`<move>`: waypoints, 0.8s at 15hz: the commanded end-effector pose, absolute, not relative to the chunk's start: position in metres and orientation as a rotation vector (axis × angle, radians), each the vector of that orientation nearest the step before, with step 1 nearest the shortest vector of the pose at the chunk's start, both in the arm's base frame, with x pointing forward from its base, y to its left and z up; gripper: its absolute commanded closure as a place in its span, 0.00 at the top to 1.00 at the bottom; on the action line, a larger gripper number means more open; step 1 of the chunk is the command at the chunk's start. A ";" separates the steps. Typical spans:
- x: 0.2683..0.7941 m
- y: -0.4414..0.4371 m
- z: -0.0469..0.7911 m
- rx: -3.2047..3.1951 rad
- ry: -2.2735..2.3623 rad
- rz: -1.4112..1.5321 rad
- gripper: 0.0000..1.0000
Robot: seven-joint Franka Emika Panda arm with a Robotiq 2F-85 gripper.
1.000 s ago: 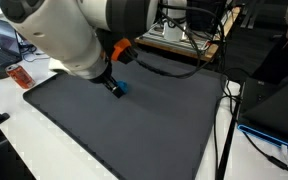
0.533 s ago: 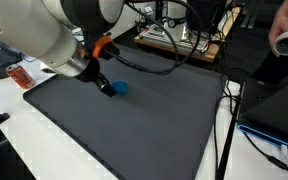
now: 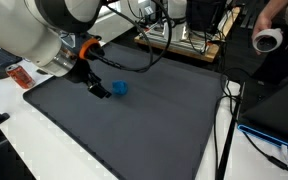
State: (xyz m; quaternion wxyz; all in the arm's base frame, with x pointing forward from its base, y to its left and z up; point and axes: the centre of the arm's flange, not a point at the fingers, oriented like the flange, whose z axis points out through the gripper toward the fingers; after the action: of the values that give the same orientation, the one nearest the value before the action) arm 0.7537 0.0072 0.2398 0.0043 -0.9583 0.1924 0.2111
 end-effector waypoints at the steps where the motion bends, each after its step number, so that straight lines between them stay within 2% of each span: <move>1: 0.781 -0.014 0.236 -2.894 0.540 0.620 1.00; 6: 0.773 -0.051 0.231 -2.863 0.459 0.679 1.00; 7: 0.752 -0.041 0.229 -2.906 0.497 0.654 1.00; 12: 0.751 -0.049 0.228 -2.895 0.485 0.665 1.00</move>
State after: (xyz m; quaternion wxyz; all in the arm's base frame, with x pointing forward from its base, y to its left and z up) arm 0.7507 -0.0486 0.2282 0.0660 -0.9598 0.1606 0.2206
